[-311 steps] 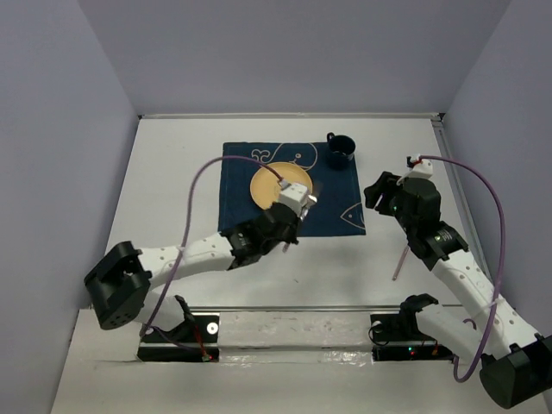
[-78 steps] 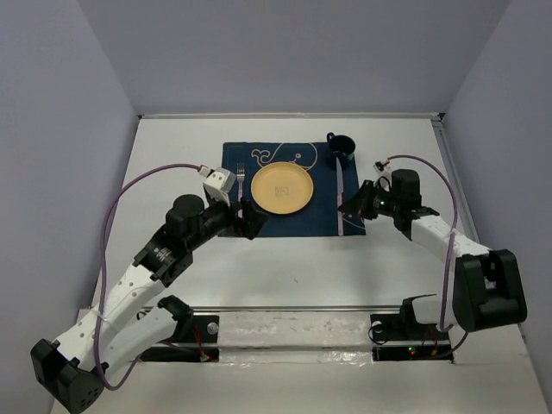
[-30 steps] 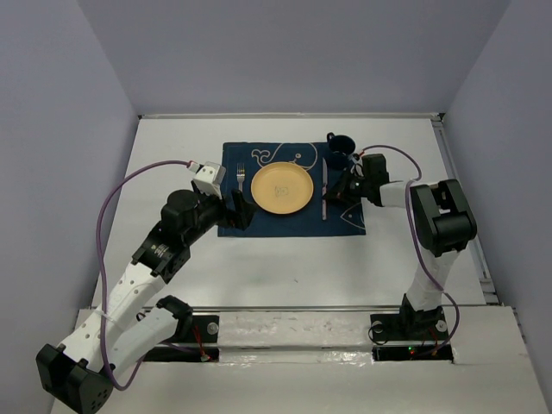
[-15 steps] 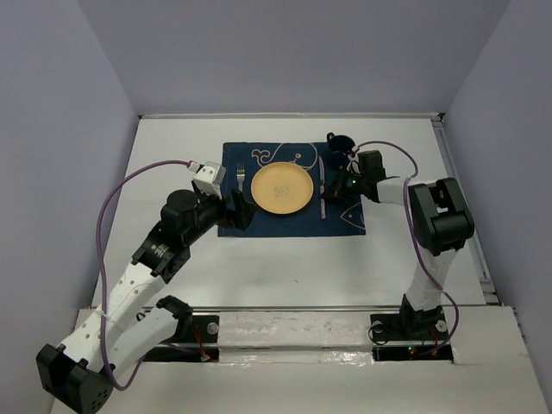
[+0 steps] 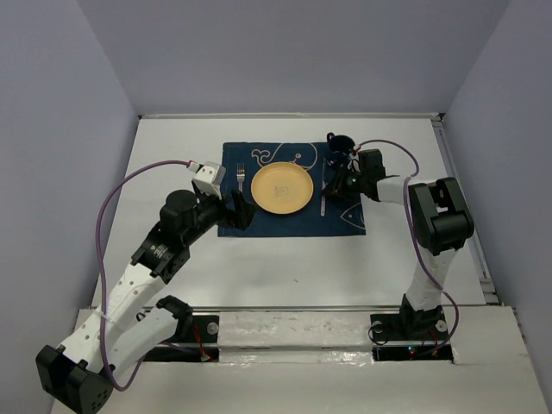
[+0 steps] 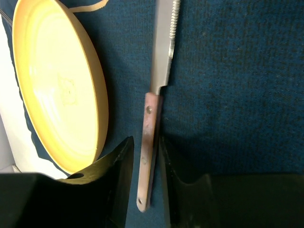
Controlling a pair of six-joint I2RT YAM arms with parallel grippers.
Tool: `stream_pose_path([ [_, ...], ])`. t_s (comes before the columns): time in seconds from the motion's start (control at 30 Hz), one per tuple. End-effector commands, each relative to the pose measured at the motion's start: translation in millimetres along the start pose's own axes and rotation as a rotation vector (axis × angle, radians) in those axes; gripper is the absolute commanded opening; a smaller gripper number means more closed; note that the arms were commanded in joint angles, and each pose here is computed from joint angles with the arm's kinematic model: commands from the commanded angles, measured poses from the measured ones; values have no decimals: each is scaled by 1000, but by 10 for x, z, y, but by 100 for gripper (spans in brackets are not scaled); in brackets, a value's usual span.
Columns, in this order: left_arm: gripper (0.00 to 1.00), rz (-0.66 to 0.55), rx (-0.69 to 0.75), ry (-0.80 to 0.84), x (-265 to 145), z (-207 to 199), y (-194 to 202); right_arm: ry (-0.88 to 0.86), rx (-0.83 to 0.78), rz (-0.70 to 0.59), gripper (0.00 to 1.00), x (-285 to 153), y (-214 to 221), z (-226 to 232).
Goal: Set the dinner table for one person
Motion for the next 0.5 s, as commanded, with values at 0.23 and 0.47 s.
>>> stream_pose_path([
  [0.23,99,-63,13,36,-42,-55,-147,114,-54,-43,40,-44,-56,-16],
  [0.47,99,-63,11,35,-46,-52,-148,210,-146,-75,40,-120,-42,87],
])
Point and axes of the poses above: each gripper's point midway between its finger pads, its own x axis out along the fingers, its own z axis along the line the jaws close on, y = z × x, the point moved 3 cm from there along -x, back along the fingers, and after that the axes turned 10 degrees about x, right-handed, at the moved point
